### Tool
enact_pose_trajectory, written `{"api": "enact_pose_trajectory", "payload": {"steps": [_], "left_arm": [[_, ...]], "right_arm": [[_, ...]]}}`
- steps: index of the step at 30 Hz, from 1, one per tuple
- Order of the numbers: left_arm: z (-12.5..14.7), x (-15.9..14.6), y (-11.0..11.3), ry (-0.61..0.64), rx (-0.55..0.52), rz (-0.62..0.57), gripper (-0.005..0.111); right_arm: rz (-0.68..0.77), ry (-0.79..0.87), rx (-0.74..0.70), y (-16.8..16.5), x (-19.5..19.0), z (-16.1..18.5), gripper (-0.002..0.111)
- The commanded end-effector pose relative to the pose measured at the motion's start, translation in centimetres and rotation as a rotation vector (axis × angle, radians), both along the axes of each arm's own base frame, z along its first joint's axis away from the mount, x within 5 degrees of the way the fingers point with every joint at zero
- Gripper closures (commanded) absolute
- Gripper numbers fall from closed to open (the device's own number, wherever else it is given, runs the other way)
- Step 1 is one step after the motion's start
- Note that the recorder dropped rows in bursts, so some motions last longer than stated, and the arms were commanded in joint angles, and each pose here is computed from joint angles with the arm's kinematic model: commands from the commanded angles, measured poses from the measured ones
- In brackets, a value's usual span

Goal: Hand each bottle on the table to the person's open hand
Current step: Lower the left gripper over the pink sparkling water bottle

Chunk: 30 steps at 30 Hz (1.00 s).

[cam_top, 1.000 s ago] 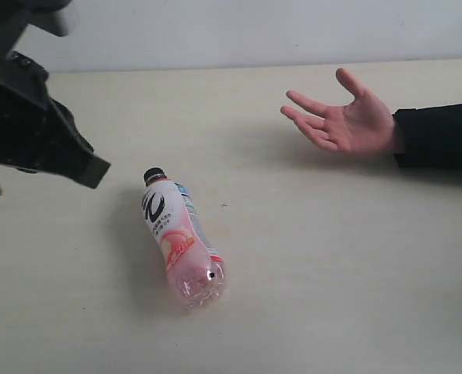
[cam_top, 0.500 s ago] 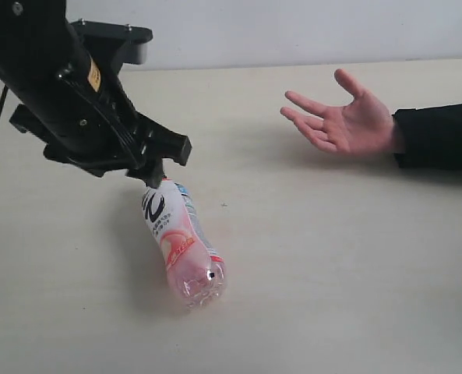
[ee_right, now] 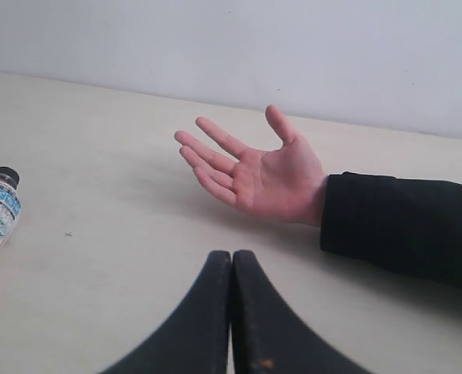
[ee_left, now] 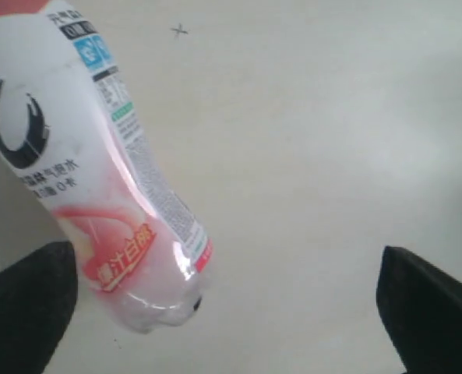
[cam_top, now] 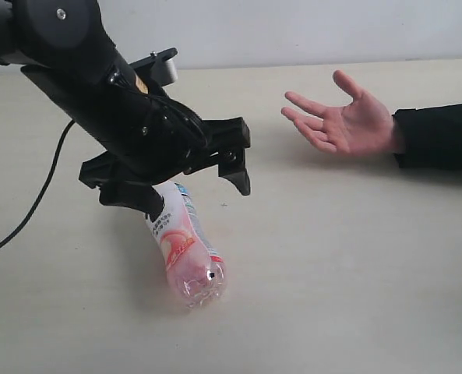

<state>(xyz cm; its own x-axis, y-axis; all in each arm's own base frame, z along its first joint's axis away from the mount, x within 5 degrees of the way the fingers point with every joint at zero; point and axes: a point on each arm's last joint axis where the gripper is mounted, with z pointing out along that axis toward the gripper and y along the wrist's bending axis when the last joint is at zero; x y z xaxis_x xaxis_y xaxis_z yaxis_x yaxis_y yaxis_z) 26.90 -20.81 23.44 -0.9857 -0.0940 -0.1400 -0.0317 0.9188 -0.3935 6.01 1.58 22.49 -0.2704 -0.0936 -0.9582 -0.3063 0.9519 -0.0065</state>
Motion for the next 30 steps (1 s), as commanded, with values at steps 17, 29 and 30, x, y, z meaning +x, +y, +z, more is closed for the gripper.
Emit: {"api": "enact_pose_trajectory", "payload": {"steps": [17,29,30], "left_arm": [[0.2,0.21,-0.7,-0.091,-0.017,-0.13,0.002],[0.33,0.49,-0.83,-0.121,-0.034,-0.117,0.002],[0.33,0.49,-0.83,-0.121,-0.034,-0.117,0.002]], "right_arm": [[0.005,-0.018,0.0,0.03,0.01,0.01,0.108],[0.005,-0.016,-0.001,0.02,0.01,0.0,0.108],[0.005,-0.016,-0.001,0.02,0.01,0.0,0.108]]}}
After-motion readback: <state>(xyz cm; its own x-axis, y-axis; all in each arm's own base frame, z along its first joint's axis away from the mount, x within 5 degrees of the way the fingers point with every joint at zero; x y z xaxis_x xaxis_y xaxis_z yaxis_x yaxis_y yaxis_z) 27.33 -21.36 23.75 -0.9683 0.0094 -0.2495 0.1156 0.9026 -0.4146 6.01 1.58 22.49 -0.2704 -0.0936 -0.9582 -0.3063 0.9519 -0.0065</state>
